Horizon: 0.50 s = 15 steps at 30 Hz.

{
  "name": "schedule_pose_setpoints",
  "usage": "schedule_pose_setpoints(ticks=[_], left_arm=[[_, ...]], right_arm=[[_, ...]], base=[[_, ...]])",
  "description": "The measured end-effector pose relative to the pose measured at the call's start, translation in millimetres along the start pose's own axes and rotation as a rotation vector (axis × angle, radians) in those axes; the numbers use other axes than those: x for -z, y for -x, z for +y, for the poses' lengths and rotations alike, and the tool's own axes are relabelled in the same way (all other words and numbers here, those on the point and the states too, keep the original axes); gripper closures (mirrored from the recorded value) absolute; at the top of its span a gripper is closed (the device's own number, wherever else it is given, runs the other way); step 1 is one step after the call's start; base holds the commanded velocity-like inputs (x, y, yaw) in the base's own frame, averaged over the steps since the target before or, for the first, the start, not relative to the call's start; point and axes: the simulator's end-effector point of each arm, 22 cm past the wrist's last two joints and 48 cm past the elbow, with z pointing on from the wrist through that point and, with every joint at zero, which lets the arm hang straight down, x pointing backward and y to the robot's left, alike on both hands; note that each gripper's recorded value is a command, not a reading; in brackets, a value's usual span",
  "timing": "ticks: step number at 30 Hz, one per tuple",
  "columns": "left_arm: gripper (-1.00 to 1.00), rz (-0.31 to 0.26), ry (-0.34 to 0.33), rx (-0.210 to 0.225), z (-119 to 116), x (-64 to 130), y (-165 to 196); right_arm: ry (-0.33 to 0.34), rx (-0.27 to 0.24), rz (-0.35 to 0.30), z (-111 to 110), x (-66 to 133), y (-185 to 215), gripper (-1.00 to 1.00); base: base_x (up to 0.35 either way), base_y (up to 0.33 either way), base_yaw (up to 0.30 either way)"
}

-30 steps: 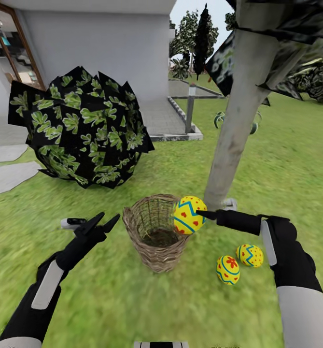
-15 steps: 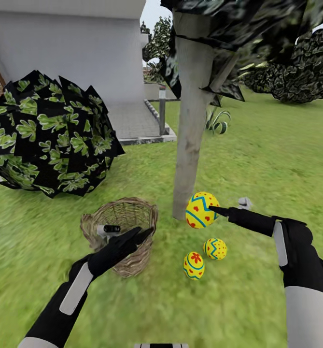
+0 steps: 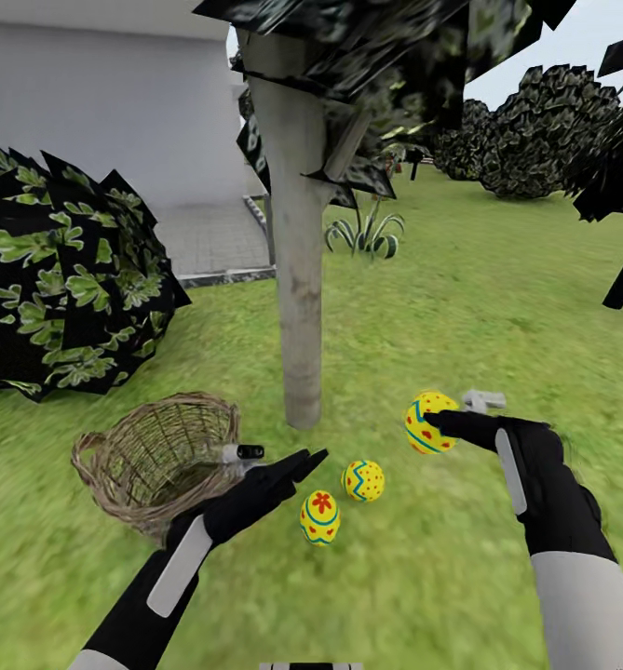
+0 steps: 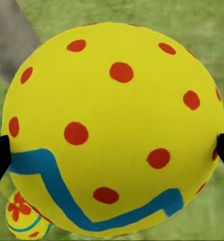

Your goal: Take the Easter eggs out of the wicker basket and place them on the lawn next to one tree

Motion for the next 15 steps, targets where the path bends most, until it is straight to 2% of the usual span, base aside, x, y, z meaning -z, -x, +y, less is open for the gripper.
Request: schedule_pose_setpoints(ticks=[1, 3, 6, 9, 10, 13, 15], left_arm=[[-1.0, 0.0, 0.0, -0.002, 0, -0.1, 0], [-1.0, 0.0, 0.0, -0.003, 0, 0.0, 0], [-1.0, 0.0, 0.0, -0.004, 0, -0.4, 0], [-1.0, 0.0, 0.002, -0.005, 0, -0.3, 0], [-1.0, 0.0, 0.002, -0.005, 0, -0.2, 0], [-1.0, 0.0, 0.002, -0.005, 0, -0.4, 0], [-1.0, 0.001, 0.004, -0.004, 1, -0.4, -1]], right_arm=[[-0.059, 0.045, 0.017, -4, -7.7, -9, 1.0], [-0.146, 0.108, -0.008, -13, -14.4, -8, 1.0], [-0.225, 0.127, -0.031, -26, -12.9, -3, 1.0], [-0.273, 0.134, -0.035, -34, -10.9, -1, 1.0], [-0.286, 0.15, -0.034, -34, -10.9, -1, 1.0], [-0.286, 0.199, -0.029, -22, -14.1, -4, 1.0], [-0.279, 0.207, -0.024, -18, -16.1, -7, 1.0]], base=[[0.004, -0.016, -0.001], [0.001, -0.007, 0.047], [0.0, -0.212, 0.247], [0.0, -0.332, 0.292], [0.0, -0.344, 0.297], [0.0, -0.346, 0.297], [0.0, -0.347, 0.298]])
